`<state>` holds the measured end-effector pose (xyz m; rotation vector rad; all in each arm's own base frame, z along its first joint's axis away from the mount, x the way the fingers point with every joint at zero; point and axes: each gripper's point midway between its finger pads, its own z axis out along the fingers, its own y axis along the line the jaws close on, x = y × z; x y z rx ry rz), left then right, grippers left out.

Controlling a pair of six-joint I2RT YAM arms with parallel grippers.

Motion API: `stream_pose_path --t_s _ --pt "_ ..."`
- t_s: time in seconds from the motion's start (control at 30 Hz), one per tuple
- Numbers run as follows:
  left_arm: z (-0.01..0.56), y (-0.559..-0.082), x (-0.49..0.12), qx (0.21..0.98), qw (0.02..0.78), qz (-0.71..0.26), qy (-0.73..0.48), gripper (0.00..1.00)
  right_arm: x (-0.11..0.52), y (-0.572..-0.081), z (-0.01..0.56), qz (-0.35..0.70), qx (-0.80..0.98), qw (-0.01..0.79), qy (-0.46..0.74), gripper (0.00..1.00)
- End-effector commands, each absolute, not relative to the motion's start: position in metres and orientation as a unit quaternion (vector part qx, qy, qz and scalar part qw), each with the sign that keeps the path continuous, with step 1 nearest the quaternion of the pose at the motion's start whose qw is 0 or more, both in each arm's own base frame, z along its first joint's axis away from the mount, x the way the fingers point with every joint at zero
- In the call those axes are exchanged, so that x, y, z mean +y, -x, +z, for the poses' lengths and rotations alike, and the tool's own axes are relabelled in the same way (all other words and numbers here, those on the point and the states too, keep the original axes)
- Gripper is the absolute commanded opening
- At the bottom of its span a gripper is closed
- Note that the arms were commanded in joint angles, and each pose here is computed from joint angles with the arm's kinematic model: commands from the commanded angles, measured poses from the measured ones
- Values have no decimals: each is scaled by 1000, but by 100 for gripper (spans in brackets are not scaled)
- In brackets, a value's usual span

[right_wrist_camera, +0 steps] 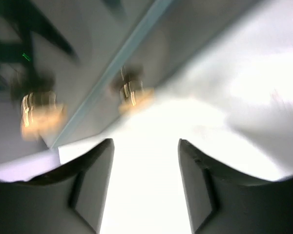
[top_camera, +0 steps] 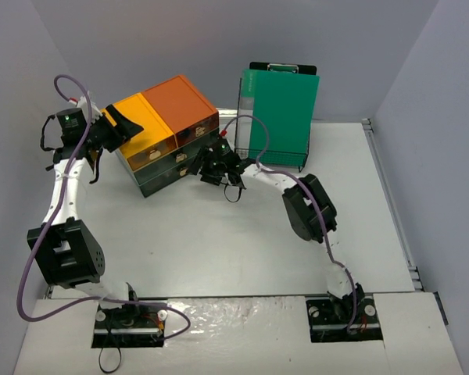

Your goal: Organize the desk

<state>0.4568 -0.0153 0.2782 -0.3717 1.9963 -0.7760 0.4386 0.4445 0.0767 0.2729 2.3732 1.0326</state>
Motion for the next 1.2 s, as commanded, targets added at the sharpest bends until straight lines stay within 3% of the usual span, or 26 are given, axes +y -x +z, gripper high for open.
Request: stream_pose_path --t_s 0.0,0.07,0.1,0.13,0.33,0.43,0.5,0.67,0.97,1.17 --pt "279 -443 -12 823 453 -301 161 61 385 -398 140 291 901 313 -73 70" --pt "286 -443 -11 820 461 -300 158 62 370 -385 157 284 900 326 -64 81" --pt "292 -441 -13 817 466 -302 155 63 354 -370 142 258 911 318 -54 98" --pt "301 -441 -13 813 475 -301 149 63 336 -358 146 242 911 329 -54 100" --pt "336 -420 -14 806 504 -281 129 71 262 -311 179 201 904 372 -62 100" --pt "351 -400 -20 801 515 -282 121 90 238 -292 185 187 903 379 -75 100" --pt "359 -379 -30 802 522 -270 107 96 223 -282 183 173 904 382 -81 100" --pt "348 -336 -40 831 514 -195 90 97 202 -271 175 134 915 371 -83 100" --pt "260 -243 -27 893 429 -66 117 97 169 -262 171 77 919 374 -100 100" --pt "235 -220 -16 908 405 -12 111 97 148 -266 157 41 919 374 -120 100"
